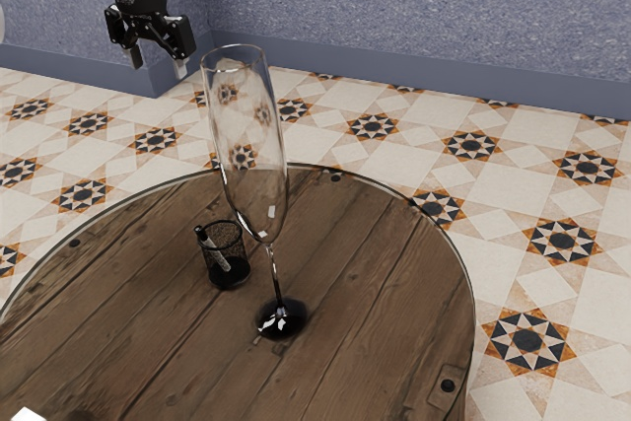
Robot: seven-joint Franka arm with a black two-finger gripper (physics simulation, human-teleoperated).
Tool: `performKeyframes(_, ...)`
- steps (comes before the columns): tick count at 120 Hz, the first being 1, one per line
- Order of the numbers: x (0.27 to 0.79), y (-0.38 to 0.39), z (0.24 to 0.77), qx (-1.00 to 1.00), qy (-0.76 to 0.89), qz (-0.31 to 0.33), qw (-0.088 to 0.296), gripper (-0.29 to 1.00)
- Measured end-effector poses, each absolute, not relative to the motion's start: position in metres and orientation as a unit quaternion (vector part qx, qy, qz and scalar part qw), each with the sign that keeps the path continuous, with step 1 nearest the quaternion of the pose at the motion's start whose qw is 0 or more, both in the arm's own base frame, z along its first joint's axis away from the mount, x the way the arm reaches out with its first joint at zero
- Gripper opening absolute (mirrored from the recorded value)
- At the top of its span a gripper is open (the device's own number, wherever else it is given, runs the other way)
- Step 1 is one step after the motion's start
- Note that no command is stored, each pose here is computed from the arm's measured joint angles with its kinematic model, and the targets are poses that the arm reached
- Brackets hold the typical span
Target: Take the marker out of the pen holder and place it to the left of the pen holder.
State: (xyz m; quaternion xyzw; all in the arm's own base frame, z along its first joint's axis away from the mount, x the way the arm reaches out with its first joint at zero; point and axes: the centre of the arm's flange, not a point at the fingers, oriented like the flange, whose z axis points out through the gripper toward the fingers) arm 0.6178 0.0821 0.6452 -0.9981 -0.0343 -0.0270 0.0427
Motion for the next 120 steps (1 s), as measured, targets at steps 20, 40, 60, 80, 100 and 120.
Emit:
performKeyframes(20, 0.62, 0.078, 0.647, -0.998, -0.032, -0.033, 0.042, 0.68)
performKeyframes(40, 0.671, 0.07, 0.559, -0.998, -0.037, -0.003, 0.059, 0.68)
performKeyframes(60, 0.705, 0.091, 0.457, -0.997, -0.08, 0.025, 0.0, 0.68)
performKeyframes(80, 0.681, 0.129, 0.424, -0.985, -0.15, 0.032, -0.082, 0.68)
performKeyframes(100, 0.637, 0.141, 0.409, -0.965, -0.22, 0.042, -0.139, 0.68)
performKeyframes(120, 0.609, 0.142, 0.374, -0.934, -0.292, 0.075, -0.189, 0.68)
